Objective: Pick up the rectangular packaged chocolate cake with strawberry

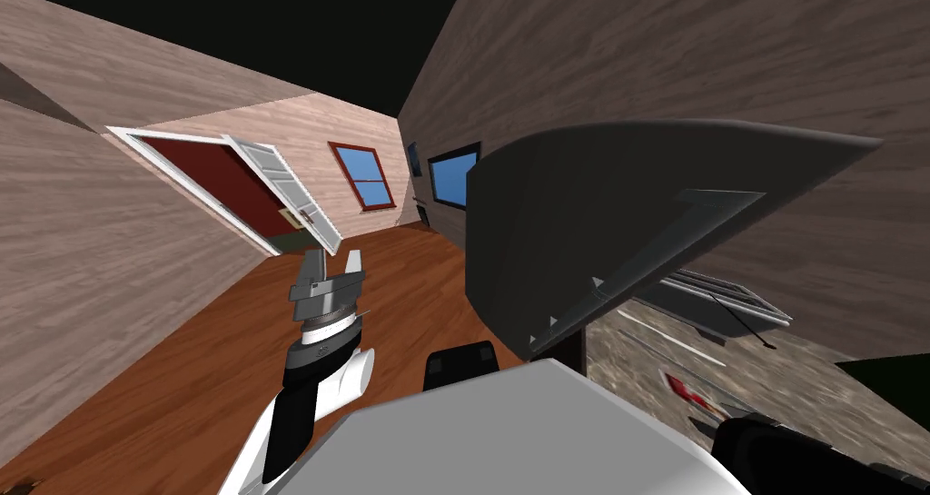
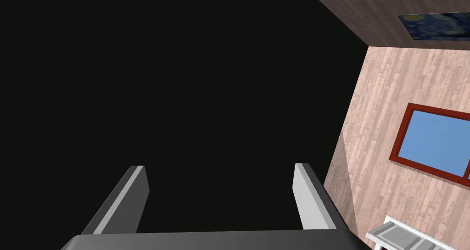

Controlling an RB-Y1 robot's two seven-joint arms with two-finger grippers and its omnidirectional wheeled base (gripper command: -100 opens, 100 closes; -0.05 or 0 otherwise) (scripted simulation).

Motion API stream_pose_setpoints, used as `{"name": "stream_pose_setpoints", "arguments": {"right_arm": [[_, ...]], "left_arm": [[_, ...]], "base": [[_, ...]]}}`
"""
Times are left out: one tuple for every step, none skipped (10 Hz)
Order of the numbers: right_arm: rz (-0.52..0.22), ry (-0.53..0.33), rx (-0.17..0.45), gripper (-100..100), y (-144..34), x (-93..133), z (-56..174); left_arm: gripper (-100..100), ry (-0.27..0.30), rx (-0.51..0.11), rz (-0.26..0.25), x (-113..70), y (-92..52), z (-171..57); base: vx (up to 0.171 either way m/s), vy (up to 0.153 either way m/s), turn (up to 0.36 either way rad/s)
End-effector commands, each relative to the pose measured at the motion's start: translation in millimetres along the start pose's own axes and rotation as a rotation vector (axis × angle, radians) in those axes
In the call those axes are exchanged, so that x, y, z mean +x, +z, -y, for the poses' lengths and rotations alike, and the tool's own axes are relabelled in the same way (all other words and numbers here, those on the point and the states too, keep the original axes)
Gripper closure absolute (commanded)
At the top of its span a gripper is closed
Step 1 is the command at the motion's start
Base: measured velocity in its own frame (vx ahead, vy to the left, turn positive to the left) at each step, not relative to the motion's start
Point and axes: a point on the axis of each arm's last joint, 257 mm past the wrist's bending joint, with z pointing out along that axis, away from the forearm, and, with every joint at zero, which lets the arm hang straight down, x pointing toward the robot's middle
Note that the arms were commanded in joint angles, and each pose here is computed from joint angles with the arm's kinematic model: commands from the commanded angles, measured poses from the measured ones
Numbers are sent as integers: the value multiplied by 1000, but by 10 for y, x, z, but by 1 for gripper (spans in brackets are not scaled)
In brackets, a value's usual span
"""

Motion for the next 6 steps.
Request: {"name": "stream_pose_setpoints", "arguments": {"right_arm": [[-90, -68, -18, -100, -108, 255, 29], [-140, -102, -36, -100, -164, 404, 25], [-185, -132, -59, -100, -216, 549, -4], [-226, -157, -85, -100, -264, 683, -49], [-261, -178, -112, -100, -307, 805, -105], [-291, -195, -139, -100, -345, 912, -165]], "left_arm": [[0, 0, 0, 0, 0, 0, 0], [0, 0, 0, 0, 0, 0, 0], [0, 0, 0, 0, -1, -1, 0], [0, 0, 0, 0, 0, 0, 0], [0, 0, 0, 0, -1, 0, 0], [0, 0, 0, 0, -1, 0, 0]], "base": [[48, -77, 312], [54, -78, 208], [38, -76, 240], [31, -73, 240], [16, -75, 198], [2, -69, 138]]}}
